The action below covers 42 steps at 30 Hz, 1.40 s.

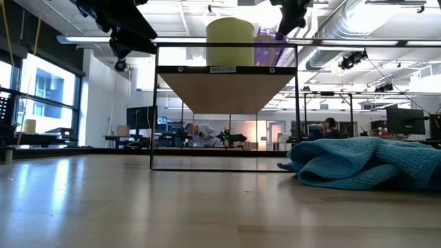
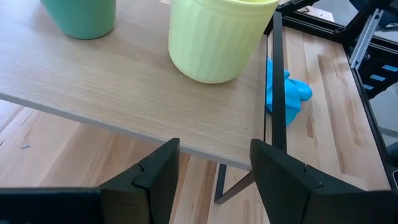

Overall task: Stack small to large cups/mugs on shelf
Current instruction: Put the violet cup on the shelf

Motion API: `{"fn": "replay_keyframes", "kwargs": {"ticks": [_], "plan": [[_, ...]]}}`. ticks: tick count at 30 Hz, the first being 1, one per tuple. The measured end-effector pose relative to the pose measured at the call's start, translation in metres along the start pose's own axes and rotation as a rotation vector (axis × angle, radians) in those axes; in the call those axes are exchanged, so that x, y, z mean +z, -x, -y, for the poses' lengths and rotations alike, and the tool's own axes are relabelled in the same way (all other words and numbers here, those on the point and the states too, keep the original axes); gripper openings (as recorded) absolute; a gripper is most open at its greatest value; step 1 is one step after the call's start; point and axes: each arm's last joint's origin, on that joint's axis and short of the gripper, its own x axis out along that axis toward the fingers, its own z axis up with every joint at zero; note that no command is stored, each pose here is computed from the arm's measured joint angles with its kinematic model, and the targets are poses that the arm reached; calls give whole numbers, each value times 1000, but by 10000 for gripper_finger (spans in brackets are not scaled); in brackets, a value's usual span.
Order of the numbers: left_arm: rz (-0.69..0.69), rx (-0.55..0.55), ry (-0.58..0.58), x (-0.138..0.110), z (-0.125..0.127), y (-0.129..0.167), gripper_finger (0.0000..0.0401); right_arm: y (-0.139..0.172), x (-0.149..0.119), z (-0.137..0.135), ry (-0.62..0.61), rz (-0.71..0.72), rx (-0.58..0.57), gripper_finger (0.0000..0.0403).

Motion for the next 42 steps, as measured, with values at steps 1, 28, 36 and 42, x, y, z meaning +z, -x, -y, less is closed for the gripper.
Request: {"fn": "replay_keyframes", "kwargs": {"ticks": [1,28,36,42], "plan": [[0,0,0,0,0,0,184,-2,2,0,2,5,1,0],[-164,181,-38,-18,-10,2,184,-48,31,-5,-5,100,76,0],[-162,256,-259,-17,-12,6,184,-36,35,-3,2,145,35,0],[-133,369,-419,-14,-16,14,184,-21,39,-3,-9,186,23,0]]}}
